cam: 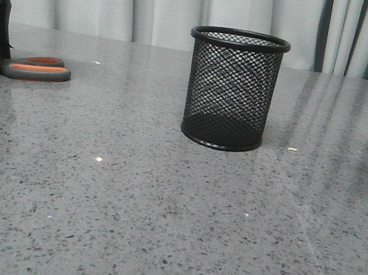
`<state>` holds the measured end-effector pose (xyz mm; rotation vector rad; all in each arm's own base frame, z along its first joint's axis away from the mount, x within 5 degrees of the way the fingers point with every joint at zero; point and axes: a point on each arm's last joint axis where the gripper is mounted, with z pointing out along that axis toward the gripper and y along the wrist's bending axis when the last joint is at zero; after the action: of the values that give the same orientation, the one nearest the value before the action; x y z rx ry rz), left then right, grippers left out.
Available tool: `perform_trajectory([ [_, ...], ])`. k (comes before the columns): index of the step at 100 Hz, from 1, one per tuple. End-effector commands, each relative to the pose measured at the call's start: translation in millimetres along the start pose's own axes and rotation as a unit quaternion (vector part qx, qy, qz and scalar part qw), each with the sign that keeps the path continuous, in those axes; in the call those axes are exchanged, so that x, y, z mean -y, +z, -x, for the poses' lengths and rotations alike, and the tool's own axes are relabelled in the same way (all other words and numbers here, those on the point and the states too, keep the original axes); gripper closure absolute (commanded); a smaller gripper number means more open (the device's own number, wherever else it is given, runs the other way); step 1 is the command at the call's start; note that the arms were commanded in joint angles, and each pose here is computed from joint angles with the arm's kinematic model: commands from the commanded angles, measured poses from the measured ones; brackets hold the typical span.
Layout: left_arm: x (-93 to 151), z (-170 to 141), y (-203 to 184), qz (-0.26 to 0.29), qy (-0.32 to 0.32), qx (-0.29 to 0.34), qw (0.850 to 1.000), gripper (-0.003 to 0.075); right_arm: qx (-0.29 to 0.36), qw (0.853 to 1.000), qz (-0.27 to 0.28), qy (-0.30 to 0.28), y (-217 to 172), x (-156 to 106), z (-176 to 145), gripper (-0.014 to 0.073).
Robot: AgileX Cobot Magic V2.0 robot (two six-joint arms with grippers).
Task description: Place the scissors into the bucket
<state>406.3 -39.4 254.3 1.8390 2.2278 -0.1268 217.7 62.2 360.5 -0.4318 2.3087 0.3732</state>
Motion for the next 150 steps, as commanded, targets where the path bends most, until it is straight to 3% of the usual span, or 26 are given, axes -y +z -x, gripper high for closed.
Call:
perform_trajectory([
  [1,5.8,5.6,-14.5,-0.004,-0.004,0.014,1.0,0.0721,0.046,0.999,-0.006,-0.008,-11.7,-2.0,12.9,0.017],
  [111,15.3,8.8,-48.7,0.038,0.009,0.013,0.999,0.0721,0.047,0.999,-0.006,-0.008,-11.7,-1.9,13.0,0.017],
  [150,29.2,13.2,-84.2,0.081,0.019,0.024,0.996,0.0722,0.049,0.999,-0.007,-0.008,-11.7,-1.8,13.4,0.017],
])
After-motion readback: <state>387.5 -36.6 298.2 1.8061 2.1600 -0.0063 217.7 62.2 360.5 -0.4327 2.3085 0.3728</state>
